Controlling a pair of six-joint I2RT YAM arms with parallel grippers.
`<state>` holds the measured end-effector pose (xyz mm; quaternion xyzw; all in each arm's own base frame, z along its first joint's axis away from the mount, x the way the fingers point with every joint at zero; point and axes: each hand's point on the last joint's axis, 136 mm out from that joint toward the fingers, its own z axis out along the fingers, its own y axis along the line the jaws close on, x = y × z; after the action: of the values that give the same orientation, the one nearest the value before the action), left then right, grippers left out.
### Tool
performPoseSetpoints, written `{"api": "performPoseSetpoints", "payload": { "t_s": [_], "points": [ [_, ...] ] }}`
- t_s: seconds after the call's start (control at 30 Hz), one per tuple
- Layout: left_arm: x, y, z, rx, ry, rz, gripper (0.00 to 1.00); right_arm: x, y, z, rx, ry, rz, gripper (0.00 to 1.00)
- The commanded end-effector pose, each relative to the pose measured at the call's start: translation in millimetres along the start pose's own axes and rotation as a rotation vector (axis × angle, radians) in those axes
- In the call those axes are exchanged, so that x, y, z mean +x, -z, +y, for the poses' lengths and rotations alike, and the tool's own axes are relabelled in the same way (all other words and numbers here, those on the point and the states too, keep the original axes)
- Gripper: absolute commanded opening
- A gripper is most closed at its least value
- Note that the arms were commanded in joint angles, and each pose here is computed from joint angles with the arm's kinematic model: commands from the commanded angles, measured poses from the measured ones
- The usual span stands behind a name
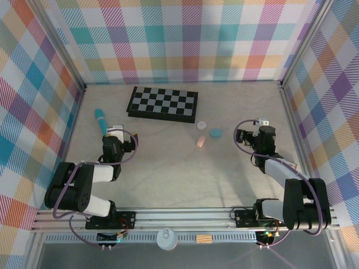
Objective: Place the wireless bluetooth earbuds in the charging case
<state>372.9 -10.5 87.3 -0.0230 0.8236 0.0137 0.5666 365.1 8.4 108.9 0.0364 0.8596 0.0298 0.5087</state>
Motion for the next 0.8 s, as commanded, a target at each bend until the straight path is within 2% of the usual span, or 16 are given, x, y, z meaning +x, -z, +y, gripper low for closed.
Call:
{"api": "performPoseSetpoints", "payload": {
  "t_s": [0.0, 0.2, 0.33, 0.43, 0.77],
  "points": [
    [-18, -1, -3, 0.036, 0.049, -0.095, 1.00, -21, -3, 15, -0.096, 0.009, -0.090, 0.99],
    [-10, -8, -2, 0.033, 0.049, -0.097, 1.00, -24, -3, 19, -0.133, 0.055, -0.154, 0.99],
    [-7, -16, 0, 0.018, 0.052, -0.050, 1.00, -13, -21, 19, -0.146, 0.069, -0.130, 0.99],
    [-5, -28, 3, -0.011, 0.050, 0.031, 1.00, -2, -37, 20, -0.163, 0.067, -0.086, 0.99],
    [-5, -28, -1, 0.003, 0.041, 0.029, 1.00, 0, -38, 13, -0.147, 0.044, -0.101, 0.99]
  ]
}}
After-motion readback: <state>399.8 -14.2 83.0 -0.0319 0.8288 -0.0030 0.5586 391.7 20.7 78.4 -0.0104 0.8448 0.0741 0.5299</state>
